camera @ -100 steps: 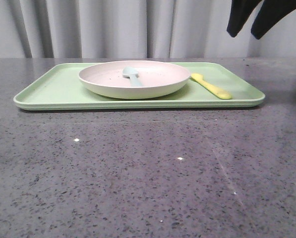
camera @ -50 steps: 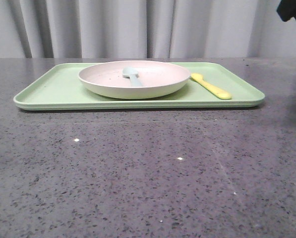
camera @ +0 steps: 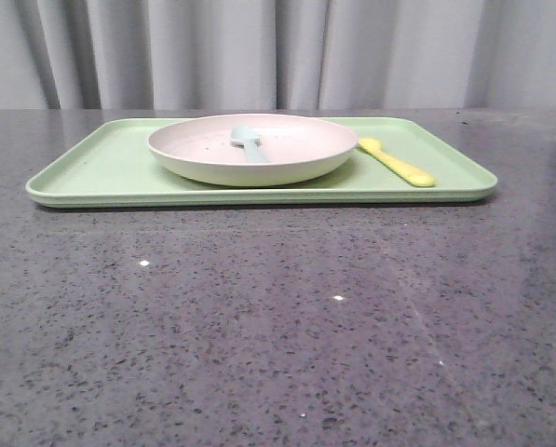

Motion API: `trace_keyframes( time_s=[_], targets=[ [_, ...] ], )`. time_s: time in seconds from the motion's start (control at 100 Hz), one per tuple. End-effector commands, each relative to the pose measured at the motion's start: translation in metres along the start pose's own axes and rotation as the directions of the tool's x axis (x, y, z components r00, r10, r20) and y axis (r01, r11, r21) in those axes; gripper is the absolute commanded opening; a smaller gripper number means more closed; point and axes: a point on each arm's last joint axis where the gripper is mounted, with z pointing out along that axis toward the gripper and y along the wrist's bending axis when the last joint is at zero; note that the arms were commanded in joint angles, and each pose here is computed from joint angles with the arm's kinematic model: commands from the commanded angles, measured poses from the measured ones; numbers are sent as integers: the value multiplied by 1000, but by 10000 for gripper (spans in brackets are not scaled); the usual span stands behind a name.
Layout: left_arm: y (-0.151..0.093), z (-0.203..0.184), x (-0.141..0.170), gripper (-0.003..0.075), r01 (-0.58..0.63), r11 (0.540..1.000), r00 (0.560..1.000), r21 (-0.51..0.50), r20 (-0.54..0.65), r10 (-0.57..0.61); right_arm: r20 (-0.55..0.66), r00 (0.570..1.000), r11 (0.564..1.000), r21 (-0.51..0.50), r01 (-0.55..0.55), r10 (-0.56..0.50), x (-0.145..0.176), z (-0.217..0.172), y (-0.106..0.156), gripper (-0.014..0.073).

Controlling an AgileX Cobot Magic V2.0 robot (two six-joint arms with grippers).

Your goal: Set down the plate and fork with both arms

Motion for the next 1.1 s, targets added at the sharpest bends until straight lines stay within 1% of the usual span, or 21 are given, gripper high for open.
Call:
trace_keyframes(
  time_s=[0.0,0.12,0.41,0.55,1.09],
  targets=[
    [-1,-7,-10,-20,9,1000,994,4,109,-9,146,989,1000,-4,15,-15,-5,-14,0,-70],
    [0,-10,-1,-20,7,1000,994,4,112,-7,211,977,1000,-8,17,-15,10,-24,-2,-70],
    [0,-24,13,-20,-6,1000,987,9,162,5,302,953,1000,-14,24,-18,42,-41,-7,-70],
    [0,-26,12,-20,-7,1000,984,9,181,6,330,944,999,-18,27,-19,44,-48,-7,-70],
    [0,-26,12,-20,-7,1000,984,9,181,6,328,944,999,-19,26,-18,45,-48,-7,-70]
  ],
)
